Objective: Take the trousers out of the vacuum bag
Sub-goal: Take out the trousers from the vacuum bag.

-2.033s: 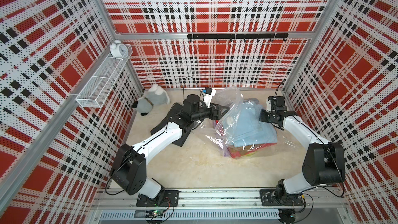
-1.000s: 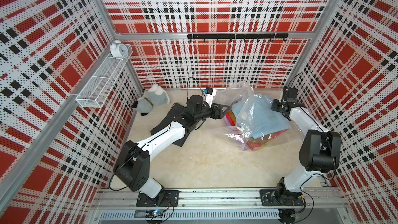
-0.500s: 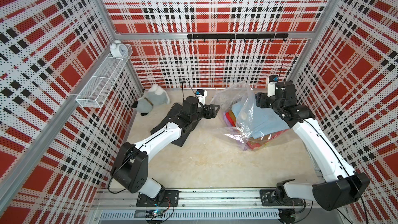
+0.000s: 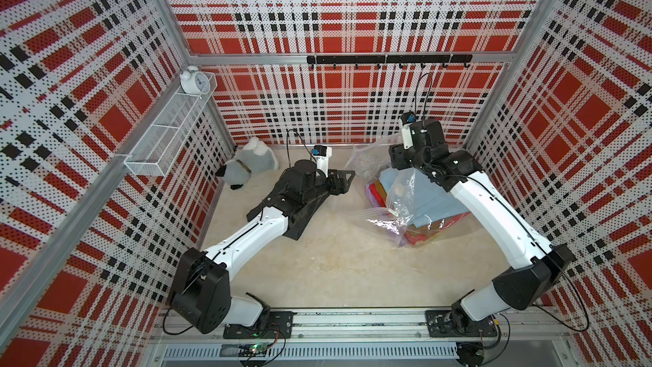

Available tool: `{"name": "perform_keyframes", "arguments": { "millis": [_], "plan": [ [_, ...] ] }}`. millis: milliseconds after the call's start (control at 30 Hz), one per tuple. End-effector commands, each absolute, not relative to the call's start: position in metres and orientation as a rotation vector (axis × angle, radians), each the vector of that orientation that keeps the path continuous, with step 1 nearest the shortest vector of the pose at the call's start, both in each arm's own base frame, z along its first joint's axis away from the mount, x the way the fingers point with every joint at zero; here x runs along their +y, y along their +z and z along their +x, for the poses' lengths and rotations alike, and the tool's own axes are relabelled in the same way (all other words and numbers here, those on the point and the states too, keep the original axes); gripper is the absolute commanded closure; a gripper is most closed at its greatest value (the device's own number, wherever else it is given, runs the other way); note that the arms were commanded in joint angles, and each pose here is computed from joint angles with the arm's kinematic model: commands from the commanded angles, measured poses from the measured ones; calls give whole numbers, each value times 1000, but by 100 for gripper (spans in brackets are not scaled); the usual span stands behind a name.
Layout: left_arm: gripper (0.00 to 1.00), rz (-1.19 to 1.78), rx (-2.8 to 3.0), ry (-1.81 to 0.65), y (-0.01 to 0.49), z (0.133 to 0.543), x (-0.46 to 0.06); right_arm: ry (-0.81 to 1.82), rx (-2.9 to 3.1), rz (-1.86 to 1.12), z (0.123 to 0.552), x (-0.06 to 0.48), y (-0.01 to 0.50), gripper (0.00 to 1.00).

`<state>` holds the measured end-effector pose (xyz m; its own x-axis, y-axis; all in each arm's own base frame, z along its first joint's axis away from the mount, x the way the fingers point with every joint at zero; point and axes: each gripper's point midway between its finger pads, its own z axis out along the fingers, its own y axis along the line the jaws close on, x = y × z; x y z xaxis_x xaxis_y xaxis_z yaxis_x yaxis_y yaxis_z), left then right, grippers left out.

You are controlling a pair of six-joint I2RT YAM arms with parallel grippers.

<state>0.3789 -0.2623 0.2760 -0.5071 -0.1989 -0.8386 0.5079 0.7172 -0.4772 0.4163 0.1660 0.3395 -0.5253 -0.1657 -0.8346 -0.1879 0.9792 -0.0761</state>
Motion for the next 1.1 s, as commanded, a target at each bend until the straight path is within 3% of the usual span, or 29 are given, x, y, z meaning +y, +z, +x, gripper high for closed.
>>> {"name": "perform_keyframes", "arguments": {
  "millis": [0, 533, 600, 633, 733, 767, 1067],
  "plan": [
    [22, 252, 1876, -867, 285, 376, -257, -110, 2151, -213, 413, 147, 334, 31],
    [22, 287, 1891, -880, 278, 376, -275, -203, 2147, -197, 408, 131, 329, 32],
    [22, 300, 1897, -890, 276, 375, -282, -193, 2172, -220, 410, 136, 318, 40],
    [22, 306, 1901, -895, 275, 374, -285, -182, 2182, -230, 410, 138, 315, 49],
    [22, 324, 1905, -907, 274, 373, -296, -110, 2188, -286, 408, 150, 314, 90],
    [22, 326, 1908, -913, 273, 372, -299, -74, 2184, -312, 406, 155, 315, 99],
    [23, 297, 1959, -1031, 240, 368, -333, 278, 2056, -487, 368, 196, 352, 100]
  ]
}}
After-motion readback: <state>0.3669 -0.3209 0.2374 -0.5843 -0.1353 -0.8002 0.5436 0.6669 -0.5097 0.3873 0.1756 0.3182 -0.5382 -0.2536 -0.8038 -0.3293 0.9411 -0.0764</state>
